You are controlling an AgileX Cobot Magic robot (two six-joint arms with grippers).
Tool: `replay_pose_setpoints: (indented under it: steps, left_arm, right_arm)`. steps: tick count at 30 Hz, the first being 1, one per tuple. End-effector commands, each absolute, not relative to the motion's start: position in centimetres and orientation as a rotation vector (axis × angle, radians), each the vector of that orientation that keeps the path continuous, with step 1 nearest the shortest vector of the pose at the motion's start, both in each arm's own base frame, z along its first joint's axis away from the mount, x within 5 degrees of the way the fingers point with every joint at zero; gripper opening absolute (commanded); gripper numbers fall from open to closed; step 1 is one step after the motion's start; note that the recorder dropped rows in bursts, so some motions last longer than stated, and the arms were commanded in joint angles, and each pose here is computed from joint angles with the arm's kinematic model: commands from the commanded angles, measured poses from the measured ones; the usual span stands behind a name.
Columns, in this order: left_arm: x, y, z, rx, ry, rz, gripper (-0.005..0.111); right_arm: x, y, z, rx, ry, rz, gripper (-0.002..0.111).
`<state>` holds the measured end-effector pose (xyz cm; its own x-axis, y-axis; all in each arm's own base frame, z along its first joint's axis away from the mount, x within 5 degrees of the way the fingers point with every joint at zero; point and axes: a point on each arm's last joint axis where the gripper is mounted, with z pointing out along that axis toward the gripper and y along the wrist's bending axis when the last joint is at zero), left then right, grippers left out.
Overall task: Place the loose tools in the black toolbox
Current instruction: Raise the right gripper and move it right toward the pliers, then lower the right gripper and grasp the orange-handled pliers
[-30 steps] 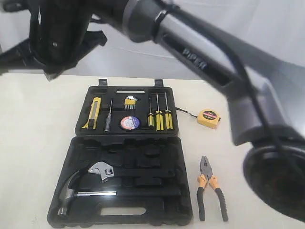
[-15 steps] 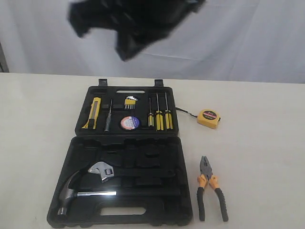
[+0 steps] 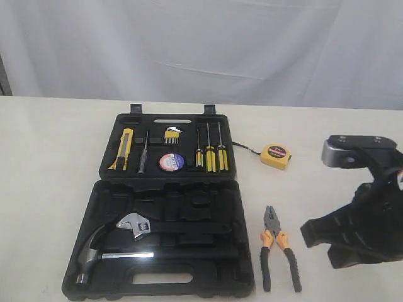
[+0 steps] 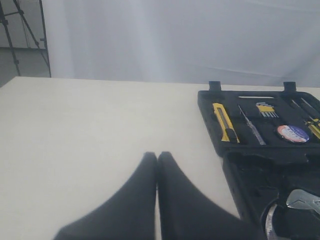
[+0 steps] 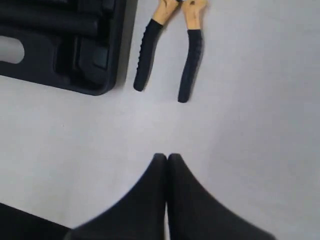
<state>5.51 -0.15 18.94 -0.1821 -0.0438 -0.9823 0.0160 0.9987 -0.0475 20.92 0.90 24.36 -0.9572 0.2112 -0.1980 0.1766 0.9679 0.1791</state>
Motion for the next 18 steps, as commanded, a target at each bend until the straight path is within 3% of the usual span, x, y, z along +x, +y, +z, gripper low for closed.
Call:
replay_pose_setpoints:
  steps: [1, 10, 18]
  left_arm:
    - [5.5, -0.2, 18.9, -0.021, 1.752, -0.058, 0.000]
    - [5.5, -0.2, 18.9, -0.021, 1.752, -0.058, 0.000]
    - [5.5, -0.2, 18.9, -0.021, 1.752, -0.058, 0.000]
  right_arm:
    - [24.0, 0.6, 23.2, 0.279, 2.908, 0.255, -0.001]
    - [28.7, 0.5, 22.8, 0.284, 2.897, 0.250, -0.001]
    - [29.7, 0.1, 21.6, 0.283, 2.872, 0.206, -0.001]
